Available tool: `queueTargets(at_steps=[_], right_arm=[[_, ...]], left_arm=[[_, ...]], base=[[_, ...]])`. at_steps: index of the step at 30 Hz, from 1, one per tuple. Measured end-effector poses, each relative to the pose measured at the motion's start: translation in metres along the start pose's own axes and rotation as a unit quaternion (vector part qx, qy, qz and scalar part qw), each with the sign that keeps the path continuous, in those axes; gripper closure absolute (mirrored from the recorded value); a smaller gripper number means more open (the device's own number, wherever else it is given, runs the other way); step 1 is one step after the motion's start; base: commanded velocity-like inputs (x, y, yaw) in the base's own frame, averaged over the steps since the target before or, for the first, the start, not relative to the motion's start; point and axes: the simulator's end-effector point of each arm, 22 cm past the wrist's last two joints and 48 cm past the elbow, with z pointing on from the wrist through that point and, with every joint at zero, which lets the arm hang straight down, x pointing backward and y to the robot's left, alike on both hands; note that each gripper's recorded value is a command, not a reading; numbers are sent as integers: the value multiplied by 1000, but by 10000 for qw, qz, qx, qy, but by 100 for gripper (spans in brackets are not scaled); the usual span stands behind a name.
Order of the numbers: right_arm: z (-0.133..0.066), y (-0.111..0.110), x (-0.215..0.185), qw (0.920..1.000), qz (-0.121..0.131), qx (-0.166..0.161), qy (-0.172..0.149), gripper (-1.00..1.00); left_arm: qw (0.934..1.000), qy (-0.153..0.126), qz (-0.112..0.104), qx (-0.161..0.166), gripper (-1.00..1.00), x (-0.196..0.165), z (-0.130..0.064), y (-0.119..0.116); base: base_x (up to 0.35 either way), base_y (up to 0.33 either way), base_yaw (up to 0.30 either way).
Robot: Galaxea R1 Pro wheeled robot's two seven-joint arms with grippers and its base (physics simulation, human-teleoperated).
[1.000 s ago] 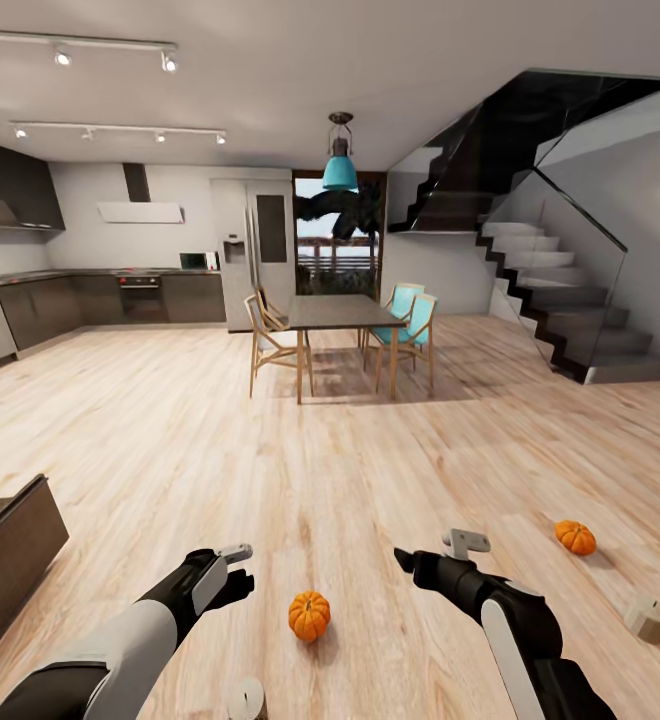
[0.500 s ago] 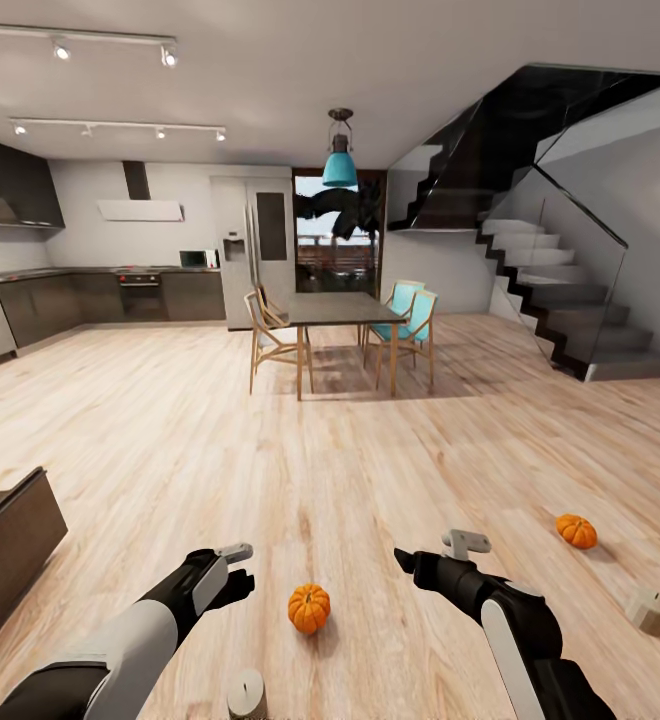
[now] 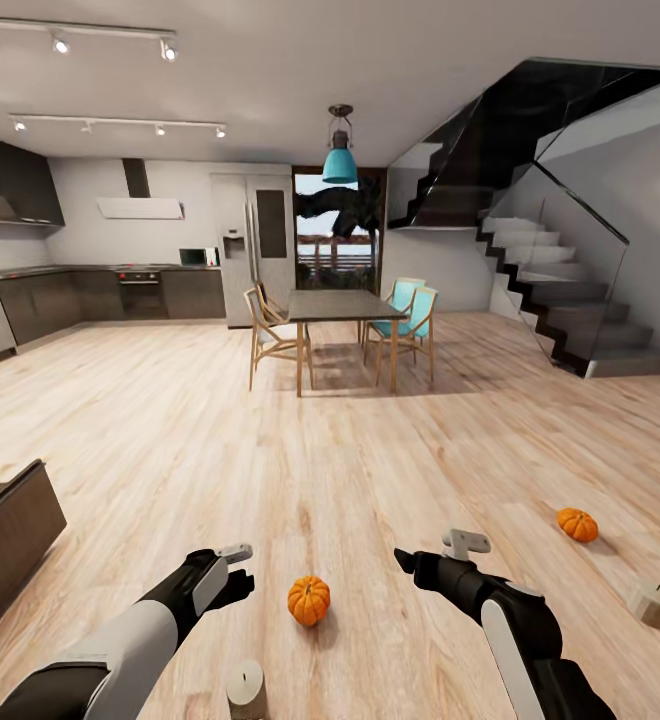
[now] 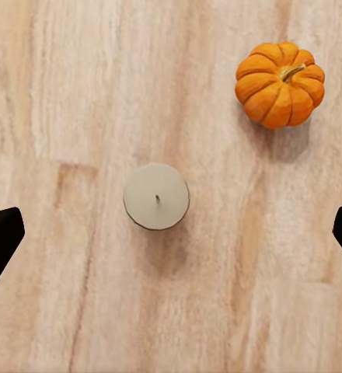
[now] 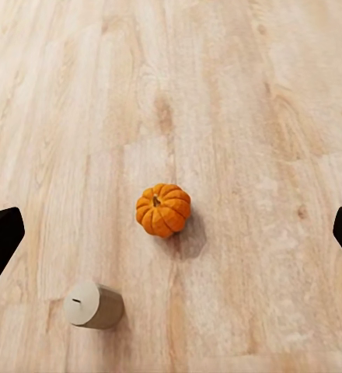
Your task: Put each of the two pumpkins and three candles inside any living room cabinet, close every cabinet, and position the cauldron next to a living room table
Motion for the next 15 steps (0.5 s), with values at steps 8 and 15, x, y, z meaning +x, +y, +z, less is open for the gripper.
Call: queueTargets(at_steps=[8,15], right_arm=[[7,-6,16,10000,3,-1,2,-100],[12,-10,30,10000,4,-1,5,-100]], left_arm=[[9999,-14,-2,-156,-100,11,14,8],[9998,-15,-2,-177,-100,21,26,11]], base=[[0,0,0],[0,0,-2]])
